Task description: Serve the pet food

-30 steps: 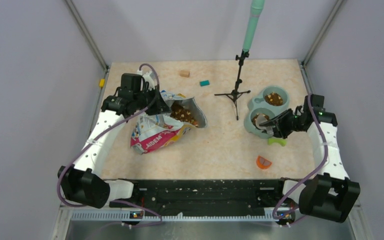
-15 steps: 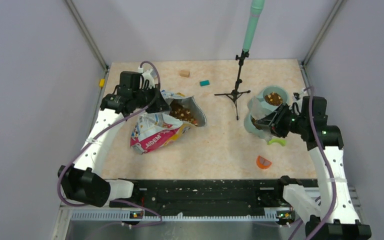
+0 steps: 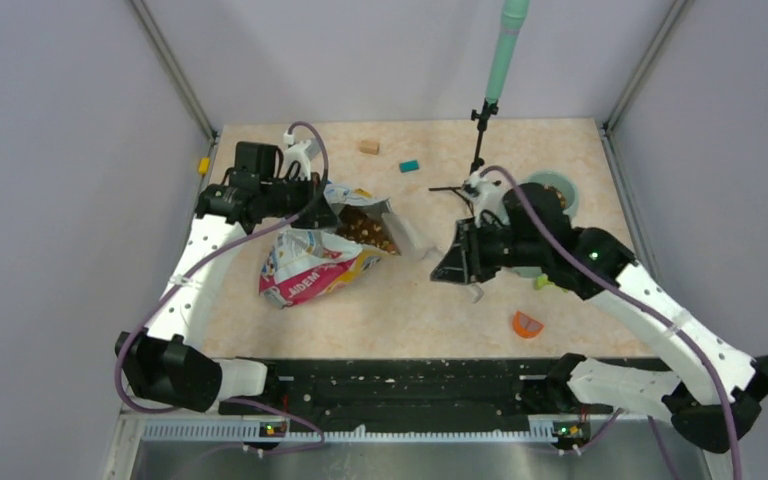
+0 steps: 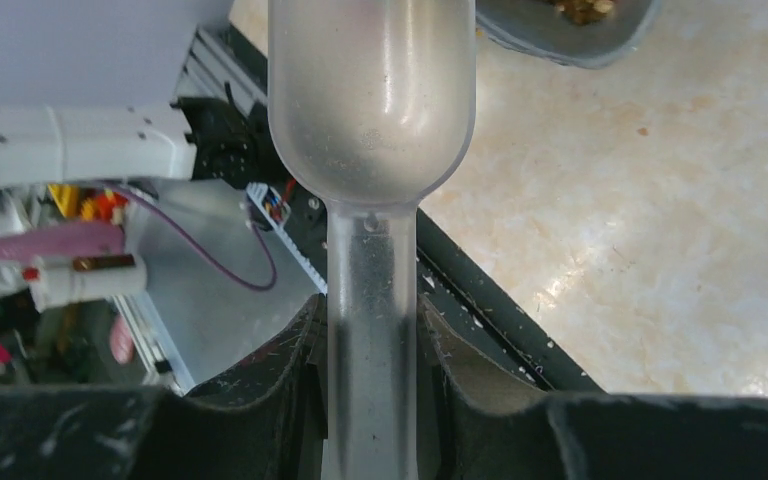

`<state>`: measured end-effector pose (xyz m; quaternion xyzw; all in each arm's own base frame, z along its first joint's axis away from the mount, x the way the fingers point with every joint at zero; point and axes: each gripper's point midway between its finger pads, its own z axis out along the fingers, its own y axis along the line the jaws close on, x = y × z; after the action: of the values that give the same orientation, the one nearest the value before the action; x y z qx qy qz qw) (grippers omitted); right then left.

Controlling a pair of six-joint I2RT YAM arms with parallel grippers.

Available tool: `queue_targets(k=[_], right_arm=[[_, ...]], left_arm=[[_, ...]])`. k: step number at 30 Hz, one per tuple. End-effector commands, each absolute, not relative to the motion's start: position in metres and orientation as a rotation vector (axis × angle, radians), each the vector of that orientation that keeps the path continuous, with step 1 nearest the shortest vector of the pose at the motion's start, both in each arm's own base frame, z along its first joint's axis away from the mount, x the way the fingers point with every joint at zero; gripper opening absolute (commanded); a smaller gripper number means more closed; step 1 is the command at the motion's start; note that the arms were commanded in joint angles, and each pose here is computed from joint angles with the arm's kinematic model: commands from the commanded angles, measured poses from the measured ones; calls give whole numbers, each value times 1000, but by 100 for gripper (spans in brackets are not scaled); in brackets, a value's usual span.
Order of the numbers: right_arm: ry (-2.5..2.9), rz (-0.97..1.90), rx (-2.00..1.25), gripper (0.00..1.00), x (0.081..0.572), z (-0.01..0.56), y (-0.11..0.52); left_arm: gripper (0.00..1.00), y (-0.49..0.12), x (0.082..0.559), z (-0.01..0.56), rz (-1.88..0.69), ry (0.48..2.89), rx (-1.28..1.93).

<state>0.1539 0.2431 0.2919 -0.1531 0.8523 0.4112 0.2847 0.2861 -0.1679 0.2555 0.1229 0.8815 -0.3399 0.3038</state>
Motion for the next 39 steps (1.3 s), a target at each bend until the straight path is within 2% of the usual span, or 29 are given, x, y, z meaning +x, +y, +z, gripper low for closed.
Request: queue_targets(k=[1,14,24,32,39], right_arm=[[2260,985,-631,0,153,284,272],[2444,813,-870,0,147,230,268],[2575,610,-940,0,145,193,290],[2653,443,-804,0,183,171,318],[2613,247,-759,0,228,128,338]], left_arm=[[0,-186,265,311,-1061,2130,512],[0,-182,217,284,-1143,2212,456],[0,-182,225,276,-1127,2228,331],[0,-183,231,281,-1113,2207,327],[0,-188,229,291,-1161,2169,356]])
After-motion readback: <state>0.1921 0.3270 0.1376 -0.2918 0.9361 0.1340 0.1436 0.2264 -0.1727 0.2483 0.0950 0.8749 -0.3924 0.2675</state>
